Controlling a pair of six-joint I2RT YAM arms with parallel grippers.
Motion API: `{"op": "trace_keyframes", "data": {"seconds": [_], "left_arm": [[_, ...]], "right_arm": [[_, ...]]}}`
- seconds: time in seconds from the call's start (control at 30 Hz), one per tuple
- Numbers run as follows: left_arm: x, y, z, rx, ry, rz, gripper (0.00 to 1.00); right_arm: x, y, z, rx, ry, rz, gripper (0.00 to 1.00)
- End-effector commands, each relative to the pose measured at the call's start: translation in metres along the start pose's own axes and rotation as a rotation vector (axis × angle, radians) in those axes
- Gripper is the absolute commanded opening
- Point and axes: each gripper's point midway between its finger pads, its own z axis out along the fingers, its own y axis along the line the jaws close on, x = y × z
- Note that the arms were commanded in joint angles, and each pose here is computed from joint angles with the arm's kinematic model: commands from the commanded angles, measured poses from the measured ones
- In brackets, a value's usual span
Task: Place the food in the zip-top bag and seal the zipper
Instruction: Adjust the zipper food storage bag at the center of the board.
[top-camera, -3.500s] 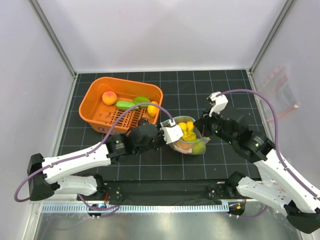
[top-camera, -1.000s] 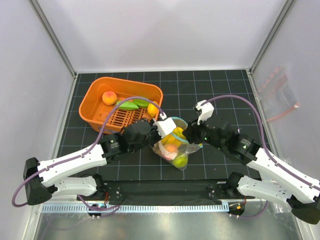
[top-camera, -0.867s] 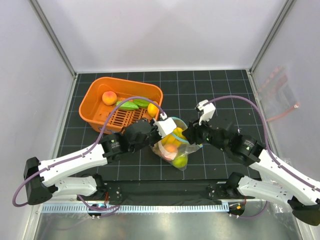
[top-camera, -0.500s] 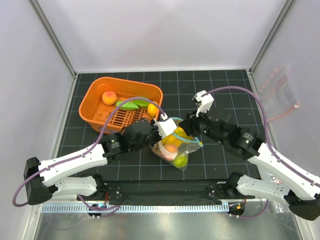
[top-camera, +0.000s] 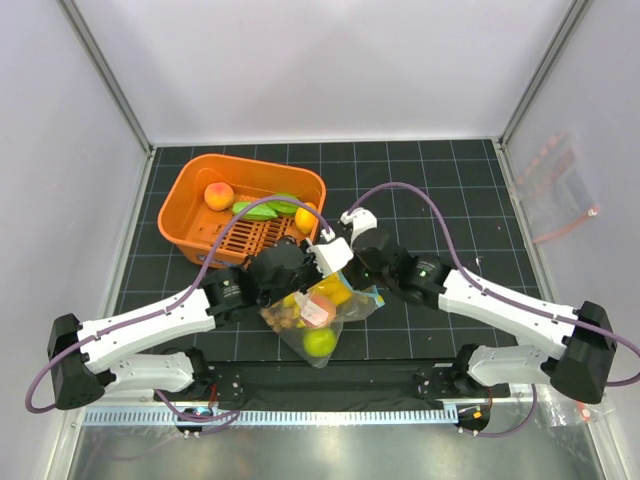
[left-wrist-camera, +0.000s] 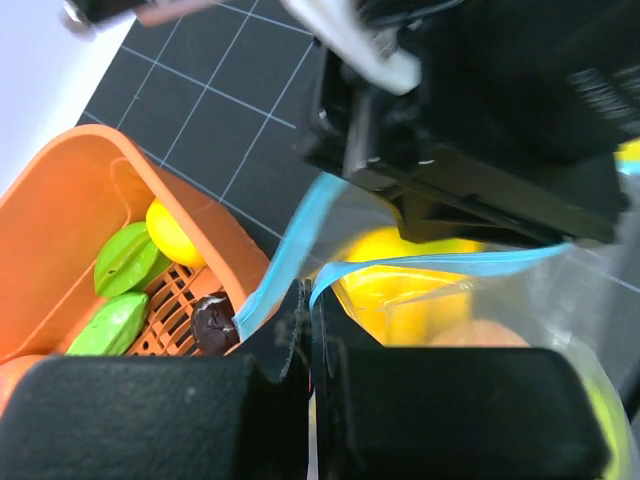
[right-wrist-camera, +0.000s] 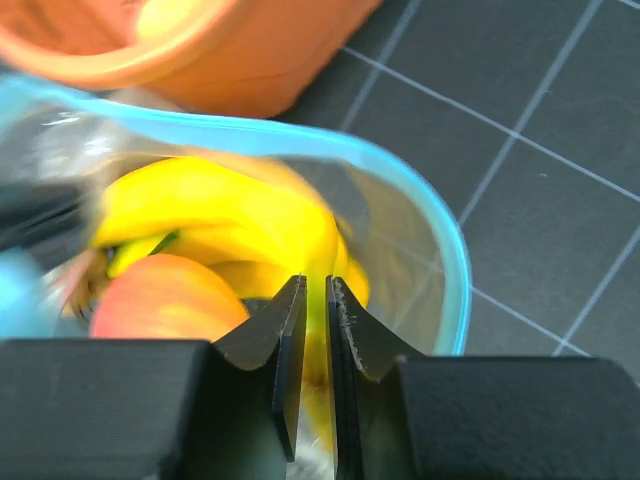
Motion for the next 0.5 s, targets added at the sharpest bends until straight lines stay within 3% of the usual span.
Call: {"op": "trace_keyframes", "data": {"seconds": [0.0, 0.2, 0.33, 0.47], "left_arm": [[-0.018, 0.015, -0.003, -0.067, -0.064, -0.035, 0.00], [-0.019, 0.015, -0.005, -0.067, -0.070, -0.036, 0.00], [-0.020, 0.016, -0.008, -0.066, -0.081, -0.033, 0.00], [-0.022, 0.017, -0.010, -0.067, -0.087, -0.036, 0.00]], "right_arm": [[-0.036, 0.015, -0.027, -0.071, -0.133, 0.038, 0.21], [-0.072, 0.015, -0.057, -0.075, -0.233, 0.048, 0.22], [-0.068, -0.001, -0.060, -0.002, -0.238, 0.047, 0.41], [-0.058, -0.018, -0.056, 0.077, -0.226, 0.040, 0.53]]}}
